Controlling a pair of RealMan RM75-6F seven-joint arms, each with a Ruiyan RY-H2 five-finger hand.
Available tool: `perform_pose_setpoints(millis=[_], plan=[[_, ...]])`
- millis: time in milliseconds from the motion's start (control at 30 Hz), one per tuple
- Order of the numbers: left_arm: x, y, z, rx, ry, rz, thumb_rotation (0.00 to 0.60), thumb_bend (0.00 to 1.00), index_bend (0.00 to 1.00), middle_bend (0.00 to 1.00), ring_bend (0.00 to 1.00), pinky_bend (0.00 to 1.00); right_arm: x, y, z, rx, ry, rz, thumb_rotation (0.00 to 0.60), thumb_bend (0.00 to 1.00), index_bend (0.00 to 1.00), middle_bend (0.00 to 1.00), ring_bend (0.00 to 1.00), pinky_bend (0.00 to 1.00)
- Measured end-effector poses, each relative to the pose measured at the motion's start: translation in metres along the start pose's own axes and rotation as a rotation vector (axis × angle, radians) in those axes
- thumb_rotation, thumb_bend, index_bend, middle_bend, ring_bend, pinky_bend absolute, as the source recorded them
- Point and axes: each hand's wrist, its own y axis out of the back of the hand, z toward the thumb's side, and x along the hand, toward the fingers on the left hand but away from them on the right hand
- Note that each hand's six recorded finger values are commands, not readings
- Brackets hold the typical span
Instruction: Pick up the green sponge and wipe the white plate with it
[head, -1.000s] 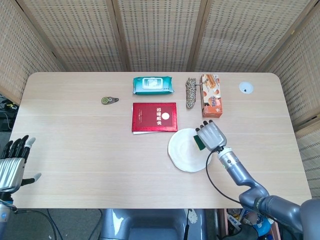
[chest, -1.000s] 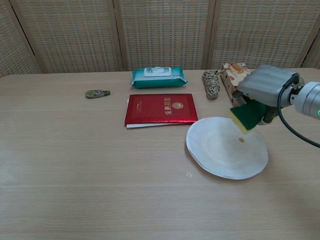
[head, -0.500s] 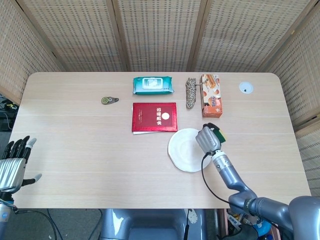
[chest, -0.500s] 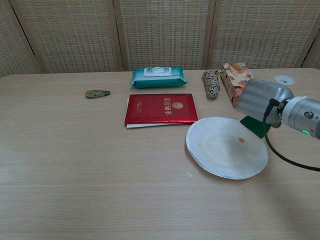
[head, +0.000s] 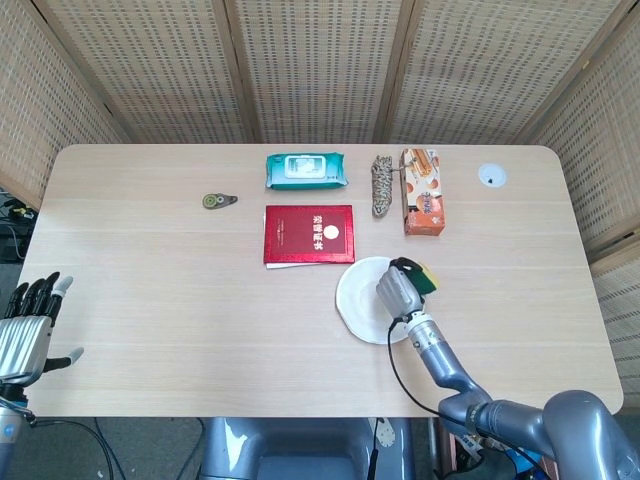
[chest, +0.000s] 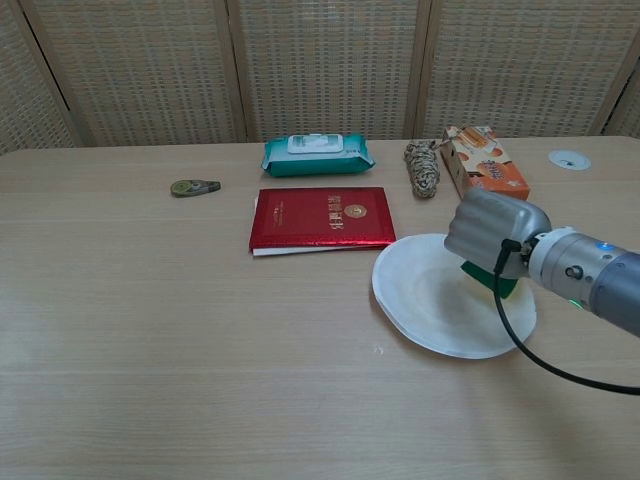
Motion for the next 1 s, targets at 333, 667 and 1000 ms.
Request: perform_pose_setpoints(millis=[333,667,1000], plan=[[0.001,0.0,-0.001,-0.003,0.001,-0.005,0.6,0.0,0.0,0.0,0.0,0.0,0.001,-0.005,0.005,0.082,0.006,0.011,0.6,0.53,0.52,0.59,0.44,0.58],[0.001,-0.001,-0.001,-0.006,0.002,-0.01,0.6,0.0,0.0,0.0,0.0,0.0,-0.003,-0.007,0.026,0.166,0.024,0.035,0.6,0.53,0.54,0.6,0.44,0.59],[0.001,-0.001,-0.001,-0.011,-0.003,-0.014,0.6,0.0,0.0,0.0,0.0,0.0,0.0,-0.002,0.035,0.203,0.032,0.012,0.6,0.53,0.54,0.6,0.44,0.6]])
